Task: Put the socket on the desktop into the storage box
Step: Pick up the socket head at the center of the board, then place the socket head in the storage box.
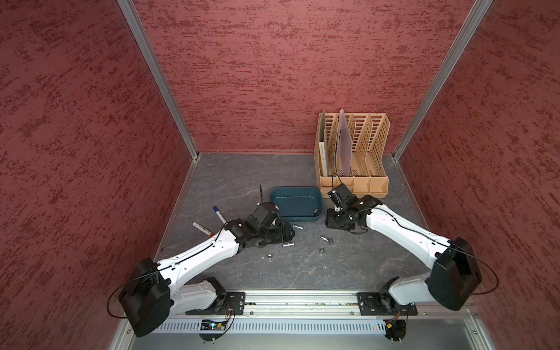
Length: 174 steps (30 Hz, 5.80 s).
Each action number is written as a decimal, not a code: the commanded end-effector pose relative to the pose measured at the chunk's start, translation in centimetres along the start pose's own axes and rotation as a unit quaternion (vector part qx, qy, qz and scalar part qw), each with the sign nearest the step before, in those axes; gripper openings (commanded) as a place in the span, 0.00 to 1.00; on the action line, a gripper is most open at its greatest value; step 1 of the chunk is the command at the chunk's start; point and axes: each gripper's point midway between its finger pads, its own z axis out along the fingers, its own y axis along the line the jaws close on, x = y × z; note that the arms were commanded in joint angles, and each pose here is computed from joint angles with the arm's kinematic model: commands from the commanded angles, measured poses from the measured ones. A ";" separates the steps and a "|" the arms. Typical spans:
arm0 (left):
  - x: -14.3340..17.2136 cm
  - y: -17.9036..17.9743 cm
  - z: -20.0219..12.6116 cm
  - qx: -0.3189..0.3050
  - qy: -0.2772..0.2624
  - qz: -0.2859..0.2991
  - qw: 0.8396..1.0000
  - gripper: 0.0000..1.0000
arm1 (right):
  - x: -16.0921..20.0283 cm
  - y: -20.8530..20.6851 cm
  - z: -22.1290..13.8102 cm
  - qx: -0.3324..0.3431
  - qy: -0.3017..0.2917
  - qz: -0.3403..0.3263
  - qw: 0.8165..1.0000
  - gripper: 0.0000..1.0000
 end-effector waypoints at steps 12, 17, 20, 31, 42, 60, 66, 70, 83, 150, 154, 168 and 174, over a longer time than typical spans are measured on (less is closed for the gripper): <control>1.3 -3.9 2.2 0.053 0.018 0.026 0.998 0.88 | 2.0 -2.1 2.8 0.034 0.018 0.009 0.999 0.42; 1.7 -3.8 2.5 0.050 0.021 0.027 0.998 0.88 | 2.8 -2.5 4.3 0.043 0.038 0.010 0.998 0.41; 1.8 -3.7 2.5 0.049 0.022 0.027 0.998 0.88 | 3.2 -2.8 4.8 0.047 0.044 0.010 0.998 0.39; 2.0 -3.2 2.6 0.042 0.020 0.024 0.999 0.88 | 4.2 -3.3 6.3 0.054 0.066 0.014 0.996 0.36; 2.1 -2.8 2.9 0.038 0.021 0.020 0.999 0.88 | 5.2 -3.3 7.0 0.050 0.082 0.015 0.995 0.36; 2.1 -2.5 2.9 0.035 0.019 0.016 0.999 0.88 | 5.9 -3.6 8.4 0.061 0.098 0.015 0.993 0.30; 2.1 -2.4 2.9 0.034 0.018 0.015 0.999 0.88 | 5.9 -3.7 8.5 0.062 0.098 0.016 0.993 0.25; 2.1 -2.4 2.9 0.033 0.019 0.015 0.999 0.88 | 6.0 -3.7 8.6 0.063 0.100 0.014 0.993 0.21; 1.9 -2.2 2.8 0.030 0.017 0.015 0.999 0.88 | 5.4 -3.7 7.1 0.063 0.084 0.015 0.994 0.16; -4.8 6.3 -4.3 -0.019 -0.087 -0.110 0.990 0.89 | -8.7 9.2 10.8 0.016 0.051 -0.059 0.997 0.16; -4.6 6.5 -4.2 -0.019 -0.085 -0.113 0.990 0.89 | -8.6 9.0 11.7 0.022 0.055 -0.058 0.997 0.16; -4.1 6.9 -4.0 -0.020 -0.083 -0.121 0.989 0.89 | -8.5 8.4 12.8 0.030 0.065 -0.053 0.996 0.20; -4.0 7.0 -3.9 -0.021 -0.083 -0.123 0.989 0.89 | -8.6 8.3 12.6 0.032 0.064 -0.051 0.996 0.28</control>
